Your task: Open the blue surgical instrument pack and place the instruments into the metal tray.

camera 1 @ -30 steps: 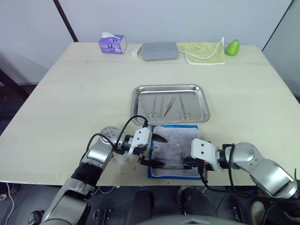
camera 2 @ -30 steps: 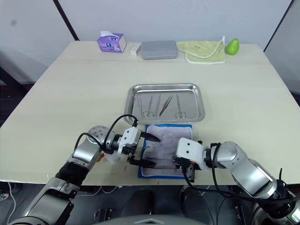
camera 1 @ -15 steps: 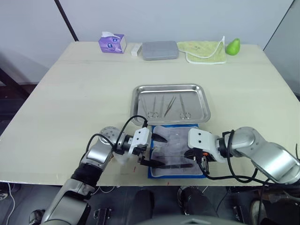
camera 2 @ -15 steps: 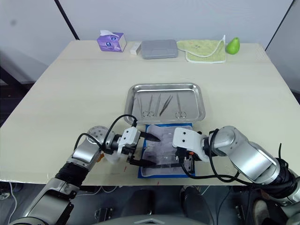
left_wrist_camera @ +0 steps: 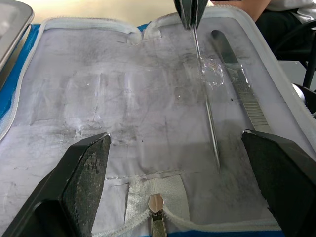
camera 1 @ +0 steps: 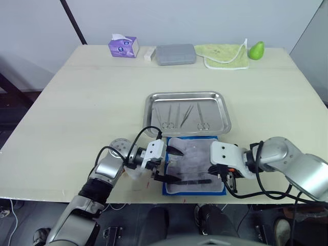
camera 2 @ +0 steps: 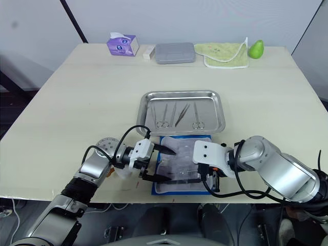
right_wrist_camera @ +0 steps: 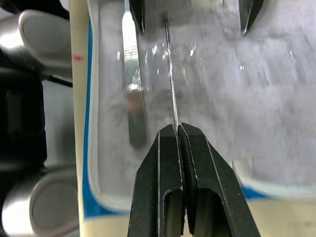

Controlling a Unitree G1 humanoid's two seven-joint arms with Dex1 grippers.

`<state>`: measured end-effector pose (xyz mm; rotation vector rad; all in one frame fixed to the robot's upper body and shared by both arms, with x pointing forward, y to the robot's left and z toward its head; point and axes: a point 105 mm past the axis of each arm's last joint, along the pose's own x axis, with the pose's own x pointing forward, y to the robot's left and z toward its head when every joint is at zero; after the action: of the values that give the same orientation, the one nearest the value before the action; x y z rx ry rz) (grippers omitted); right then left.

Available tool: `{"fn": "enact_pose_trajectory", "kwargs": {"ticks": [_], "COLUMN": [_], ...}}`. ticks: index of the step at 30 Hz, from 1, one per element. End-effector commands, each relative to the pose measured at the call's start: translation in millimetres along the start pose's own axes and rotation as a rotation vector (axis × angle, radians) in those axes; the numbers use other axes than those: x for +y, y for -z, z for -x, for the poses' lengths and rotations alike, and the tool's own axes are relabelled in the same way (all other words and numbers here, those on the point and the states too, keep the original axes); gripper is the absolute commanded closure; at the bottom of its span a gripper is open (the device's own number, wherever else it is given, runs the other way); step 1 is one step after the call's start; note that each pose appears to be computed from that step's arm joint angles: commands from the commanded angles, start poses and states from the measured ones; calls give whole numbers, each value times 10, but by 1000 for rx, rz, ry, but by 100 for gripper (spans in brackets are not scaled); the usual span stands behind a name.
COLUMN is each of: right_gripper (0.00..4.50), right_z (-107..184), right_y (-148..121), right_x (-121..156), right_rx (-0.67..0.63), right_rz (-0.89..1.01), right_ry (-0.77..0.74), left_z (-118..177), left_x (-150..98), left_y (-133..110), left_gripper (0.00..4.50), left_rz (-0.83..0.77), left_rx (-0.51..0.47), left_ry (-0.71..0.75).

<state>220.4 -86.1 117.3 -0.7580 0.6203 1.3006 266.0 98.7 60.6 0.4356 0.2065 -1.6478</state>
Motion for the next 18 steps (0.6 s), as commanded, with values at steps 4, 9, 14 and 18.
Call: {"fn": "enact_pose_trajectory", "kwargs": {"ticks": [4,9,14,18], "right_gripper": [447,447,447,447], "right_z": [155,312,613,805], "right_y": [-14,133,320,365], "right_x": [-25,-68,-84,-35], "right_rx": [-5,43,121,139], "right_rz": [52,38,18,-1], "right_ry": [42,71,95,94], "left_z": [-50,-47,-63,-74], "left_x": [-109,-100,-81,-77], "left_y": [207,218,224,228], "left_gripper": [0,0,0,0], "left_rz": [85,85,83,82], "left_rx": [44,46,42,37], "left_ry": [23,20,15,13]}}
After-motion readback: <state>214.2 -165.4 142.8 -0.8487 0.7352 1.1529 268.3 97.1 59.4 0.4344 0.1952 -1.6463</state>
